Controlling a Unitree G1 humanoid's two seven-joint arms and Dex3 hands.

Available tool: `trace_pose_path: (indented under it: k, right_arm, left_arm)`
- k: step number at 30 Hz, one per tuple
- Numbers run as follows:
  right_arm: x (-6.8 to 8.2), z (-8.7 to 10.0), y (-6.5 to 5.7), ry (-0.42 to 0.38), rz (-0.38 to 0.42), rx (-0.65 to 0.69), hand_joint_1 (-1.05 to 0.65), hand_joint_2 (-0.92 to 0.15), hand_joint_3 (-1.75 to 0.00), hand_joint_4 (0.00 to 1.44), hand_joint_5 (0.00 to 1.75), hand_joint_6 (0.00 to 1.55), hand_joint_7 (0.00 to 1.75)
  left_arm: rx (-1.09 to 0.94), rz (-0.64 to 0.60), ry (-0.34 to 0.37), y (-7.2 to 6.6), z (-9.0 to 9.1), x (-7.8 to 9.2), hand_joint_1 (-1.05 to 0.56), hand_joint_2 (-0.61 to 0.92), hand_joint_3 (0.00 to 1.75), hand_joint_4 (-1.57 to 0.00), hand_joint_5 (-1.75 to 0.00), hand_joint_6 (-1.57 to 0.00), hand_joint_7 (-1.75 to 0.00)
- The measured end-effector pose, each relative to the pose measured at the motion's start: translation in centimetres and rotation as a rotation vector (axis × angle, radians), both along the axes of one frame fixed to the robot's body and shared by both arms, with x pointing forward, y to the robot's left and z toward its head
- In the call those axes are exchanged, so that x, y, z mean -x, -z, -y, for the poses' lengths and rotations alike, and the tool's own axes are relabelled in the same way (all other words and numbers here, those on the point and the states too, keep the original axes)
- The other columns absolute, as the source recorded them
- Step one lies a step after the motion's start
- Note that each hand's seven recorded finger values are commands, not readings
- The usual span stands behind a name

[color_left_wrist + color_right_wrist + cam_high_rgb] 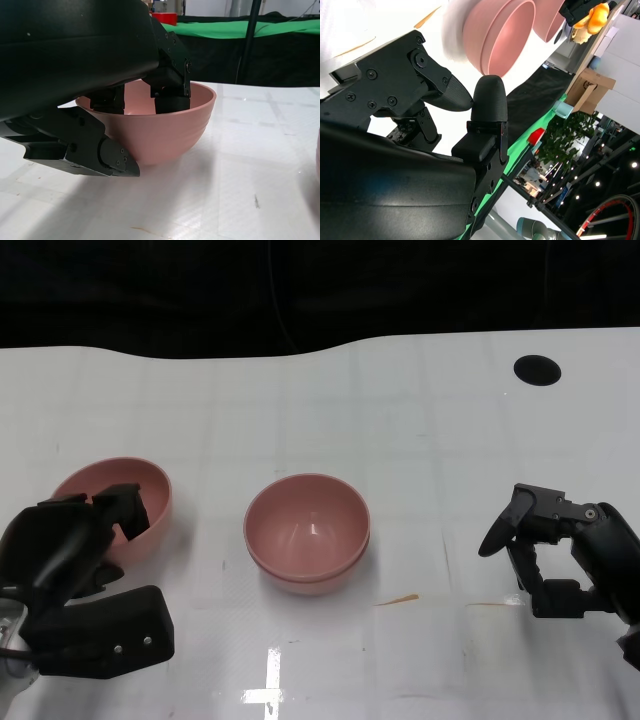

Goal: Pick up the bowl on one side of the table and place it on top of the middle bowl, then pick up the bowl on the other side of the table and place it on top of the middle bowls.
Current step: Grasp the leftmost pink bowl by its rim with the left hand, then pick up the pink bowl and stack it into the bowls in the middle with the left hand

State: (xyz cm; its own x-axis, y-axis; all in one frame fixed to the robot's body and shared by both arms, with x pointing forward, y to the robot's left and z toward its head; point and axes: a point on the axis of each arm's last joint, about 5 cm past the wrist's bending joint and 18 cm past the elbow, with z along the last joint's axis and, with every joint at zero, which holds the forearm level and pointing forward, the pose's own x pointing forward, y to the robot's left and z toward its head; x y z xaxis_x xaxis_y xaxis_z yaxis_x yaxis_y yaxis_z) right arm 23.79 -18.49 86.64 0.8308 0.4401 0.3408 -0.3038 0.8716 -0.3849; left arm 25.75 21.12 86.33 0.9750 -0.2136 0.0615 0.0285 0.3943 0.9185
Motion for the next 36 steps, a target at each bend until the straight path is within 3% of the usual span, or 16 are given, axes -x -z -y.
trace_pose_path:
  k: [6,13,22,36]
  right_arm:
    - [0.0,0.0,0.0,-0.001,-0.003,0.001,-0.08,-0.52,-1.24,0.88,1.75,0.76,1.51]
    - [-0.1,0.0,0.0,-0.002,-0.004,0.003,-0.07,-0.53,-1.24,0.88,1.75,0.76,1.51]
    - [-0.2,-0.2,0.0,-0.005,-0.004,0.011,-0.07,-0.53,-1.24,0.88,1.75,0.76,1.51]
    - [-0.2,-0.4,0.1,-0.002,-0.004,0.018,-0.08,-0.53,-1.24,0.90,1.75,0.78,1.50]
  left_arm:
    - [0.003,0.025,0.023,-0.4,0.2,0.1,0.11,0.90,0.10,-0.65,-1.75,-0.54,-1.71]
    - [-0.002,0.062,0.076,-2.1,0.3,0.1,0.19,0.88,0.07,-0.65,-1.75,-0.52,-1.74]
    - [0.014,-0.011,0.149,-4.5,0.1,-0.3,0.18,0.91,0.07,-0.66,-1.75,-0.52,-1.75]
    - [0.023,0.028,0.242,-6.0,0.5,-0.9,0.11,0.88,0.16,-0.75,-1.75,-0.63,-1.68]
